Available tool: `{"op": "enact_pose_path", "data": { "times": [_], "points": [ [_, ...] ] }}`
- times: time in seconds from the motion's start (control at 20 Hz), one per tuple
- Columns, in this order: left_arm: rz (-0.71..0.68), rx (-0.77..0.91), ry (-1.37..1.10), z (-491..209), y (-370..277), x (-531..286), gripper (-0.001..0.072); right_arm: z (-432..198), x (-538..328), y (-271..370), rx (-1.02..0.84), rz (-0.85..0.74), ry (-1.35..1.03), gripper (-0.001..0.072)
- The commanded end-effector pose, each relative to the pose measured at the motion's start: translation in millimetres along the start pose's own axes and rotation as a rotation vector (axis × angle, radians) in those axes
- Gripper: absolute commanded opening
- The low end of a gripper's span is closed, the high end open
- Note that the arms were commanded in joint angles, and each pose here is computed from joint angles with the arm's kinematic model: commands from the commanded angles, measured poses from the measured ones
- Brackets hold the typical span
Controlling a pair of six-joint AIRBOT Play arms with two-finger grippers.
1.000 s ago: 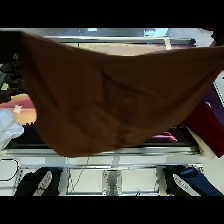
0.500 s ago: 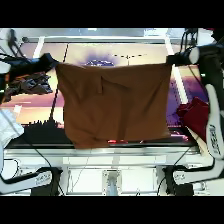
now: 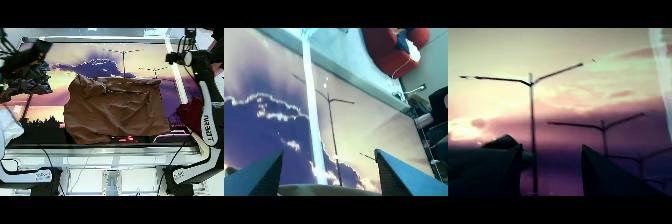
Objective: Fold the shirts.
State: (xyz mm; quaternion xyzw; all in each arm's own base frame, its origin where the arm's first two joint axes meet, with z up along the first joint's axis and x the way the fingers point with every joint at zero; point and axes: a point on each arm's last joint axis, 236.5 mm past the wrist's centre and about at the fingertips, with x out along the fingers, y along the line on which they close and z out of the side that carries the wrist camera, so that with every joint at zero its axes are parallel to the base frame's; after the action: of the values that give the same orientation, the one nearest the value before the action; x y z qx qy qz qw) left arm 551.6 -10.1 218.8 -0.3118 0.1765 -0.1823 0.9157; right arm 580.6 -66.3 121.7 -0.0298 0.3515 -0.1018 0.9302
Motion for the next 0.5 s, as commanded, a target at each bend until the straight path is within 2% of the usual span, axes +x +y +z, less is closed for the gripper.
{"op": "enact_pose_path", "data": {
  "times": [0.0, 0.05, 0.1, 0.2, 0.45],
  "points": [
    [0.029, 0.201, 0.053, 21, -10, -70, 0.0504, -26, -45, -77, -0.048, -0.167, 0.159, 0.0425],
    [0.107, 0.296, 0.127, 12, -2, -98, 0.0393, -30, -59, -90, -0.038, -0.163, 0.179, 0.0425],
    [0.185, 0.366, 0.224, -3, 7, -126, 0.0345, -31, -70, -98, -0.017, -0.148, 0.185, 0.0424],
    [0.281, 0.378, 0.395, -44, 21, -171, 0.0345, -30, -91, -102, 0.036, -0.09, 0.168, 0.0425],
    [0.31, 0.09, 0.482, -179, 56, -192, 0.0344, -51, -118, -99, 0.024, -0.05, 0.225, 0.0425]
  ]
}}
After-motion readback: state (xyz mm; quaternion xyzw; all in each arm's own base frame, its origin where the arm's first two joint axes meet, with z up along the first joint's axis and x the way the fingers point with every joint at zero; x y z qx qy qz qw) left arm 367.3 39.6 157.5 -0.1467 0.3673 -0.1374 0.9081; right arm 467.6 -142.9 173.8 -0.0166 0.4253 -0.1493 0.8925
